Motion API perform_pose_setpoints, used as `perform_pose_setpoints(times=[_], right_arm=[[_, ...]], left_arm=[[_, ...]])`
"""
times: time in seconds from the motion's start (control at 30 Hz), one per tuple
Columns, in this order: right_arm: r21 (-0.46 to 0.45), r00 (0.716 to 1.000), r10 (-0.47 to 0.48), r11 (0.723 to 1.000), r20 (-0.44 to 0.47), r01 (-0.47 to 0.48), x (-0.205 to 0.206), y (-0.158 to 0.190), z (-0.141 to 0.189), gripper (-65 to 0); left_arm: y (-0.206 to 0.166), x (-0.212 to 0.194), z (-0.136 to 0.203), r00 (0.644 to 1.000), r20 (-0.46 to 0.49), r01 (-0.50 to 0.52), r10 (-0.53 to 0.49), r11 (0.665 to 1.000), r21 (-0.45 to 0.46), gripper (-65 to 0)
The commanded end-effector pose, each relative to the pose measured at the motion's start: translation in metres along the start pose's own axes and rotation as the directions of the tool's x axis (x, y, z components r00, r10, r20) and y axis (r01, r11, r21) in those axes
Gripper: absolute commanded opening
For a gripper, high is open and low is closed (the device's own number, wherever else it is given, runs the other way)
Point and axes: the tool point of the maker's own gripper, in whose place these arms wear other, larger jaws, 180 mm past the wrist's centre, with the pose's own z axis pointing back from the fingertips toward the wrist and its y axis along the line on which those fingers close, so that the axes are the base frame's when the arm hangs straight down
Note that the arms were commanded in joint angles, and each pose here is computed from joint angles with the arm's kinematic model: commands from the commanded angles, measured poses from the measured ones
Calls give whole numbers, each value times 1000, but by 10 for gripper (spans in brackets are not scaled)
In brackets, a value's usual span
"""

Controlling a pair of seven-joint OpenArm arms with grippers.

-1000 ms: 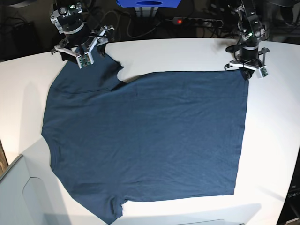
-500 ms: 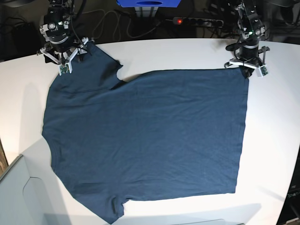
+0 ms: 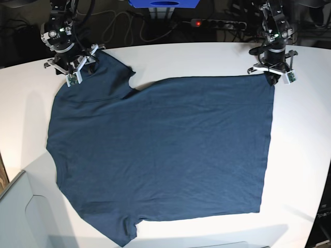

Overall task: Fold the T-shirt properly
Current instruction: 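Lower both grippers and pinch the shirt's shoulder and collar-side corners, then lift the held corners and pull them toward the hem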

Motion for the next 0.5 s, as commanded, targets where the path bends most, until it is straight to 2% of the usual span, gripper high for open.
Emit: perform_pose_setpoints(times=[0.0, 0.1, 0.27, 0.47], right_arm=[[6, 989, 47, 999, -138, -46, -31, 2, 2, -458], [4, 990, 48, 999, -131, -48, -28, 1, 2, -639], [-50, 992, 31, 998, -119, -37, -25, -17, 10, -650], [-126, 997, 56, 990, -42, -61, 4, -37, 29, -649]], left_arm=[[3, 3, 2, 1000, 2, 12, -12, 1000, 5, -650], [3, 3, 2, 1000, 2, 12, -12, 1000, 5, -650], [4, 4, 2, 1000, 5, 15, -15, 1000, 6, -650], [0, 18, 5, 999, 39, 26, -26, 1000, -3, -650]])
